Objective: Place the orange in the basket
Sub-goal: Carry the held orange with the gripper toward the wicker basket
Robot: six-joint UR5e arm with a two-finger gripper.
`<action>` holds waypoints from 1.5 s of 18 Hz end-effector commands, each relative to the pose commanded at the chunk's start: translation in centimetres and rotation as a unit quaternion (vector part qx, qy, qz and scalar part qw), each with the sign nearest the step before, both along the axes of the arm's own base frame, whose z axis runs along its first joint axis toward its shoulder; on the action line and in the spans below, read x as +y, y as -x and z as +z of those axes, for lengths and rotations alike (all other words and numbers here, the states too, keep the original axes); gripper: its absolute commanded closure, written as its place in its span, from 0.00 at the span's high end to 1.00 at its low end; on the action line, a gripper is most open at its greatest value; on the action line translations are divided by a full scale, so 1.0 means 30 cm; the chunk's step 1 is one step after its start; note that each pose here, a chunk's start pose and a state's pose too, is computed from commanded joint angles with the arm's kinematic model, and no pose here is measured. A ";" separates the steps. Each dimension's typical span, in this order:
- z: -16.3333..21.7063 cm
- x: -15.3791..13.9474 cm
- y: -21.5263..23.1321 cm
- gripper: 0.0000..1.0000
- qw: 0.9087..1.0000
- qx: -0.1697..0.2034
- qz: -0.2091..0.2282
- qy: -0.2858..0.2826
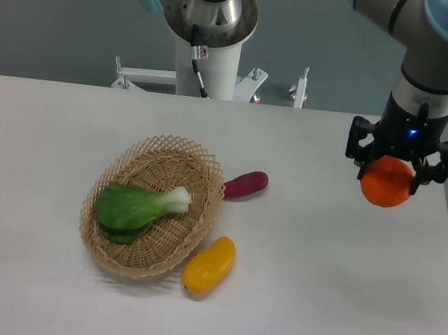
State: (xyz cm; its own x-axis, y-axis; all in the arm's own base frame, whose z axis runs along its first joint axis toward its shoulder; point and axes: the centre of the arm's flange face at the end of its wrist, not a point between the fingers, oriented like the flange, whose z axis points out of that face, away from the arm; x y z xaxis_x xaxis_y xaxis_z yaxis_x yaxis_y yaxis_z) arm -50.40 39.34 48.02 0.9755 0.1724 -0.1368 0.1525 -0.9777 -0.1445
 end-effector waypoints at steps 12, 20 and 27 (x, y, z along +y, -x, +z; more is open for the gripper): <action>-0.071 0.043 -0.041 0.60 1.000 -0.017 -0.007 0.009; -0.214 0.269 -0.335 0.60 0.997 -0.058 0.032 0.028; -0.314 0.493 -0.665 0.60 0.992 -0.107 0.063 0.016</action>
State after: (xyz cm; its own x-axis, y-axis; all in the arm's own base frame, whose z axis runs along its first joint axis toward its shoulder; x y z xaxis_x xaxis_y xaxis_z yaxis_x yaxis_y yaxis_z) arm -30.44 54.13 38.61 0.9538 0.2936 0.0636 0.2976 -0.9524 -0.0656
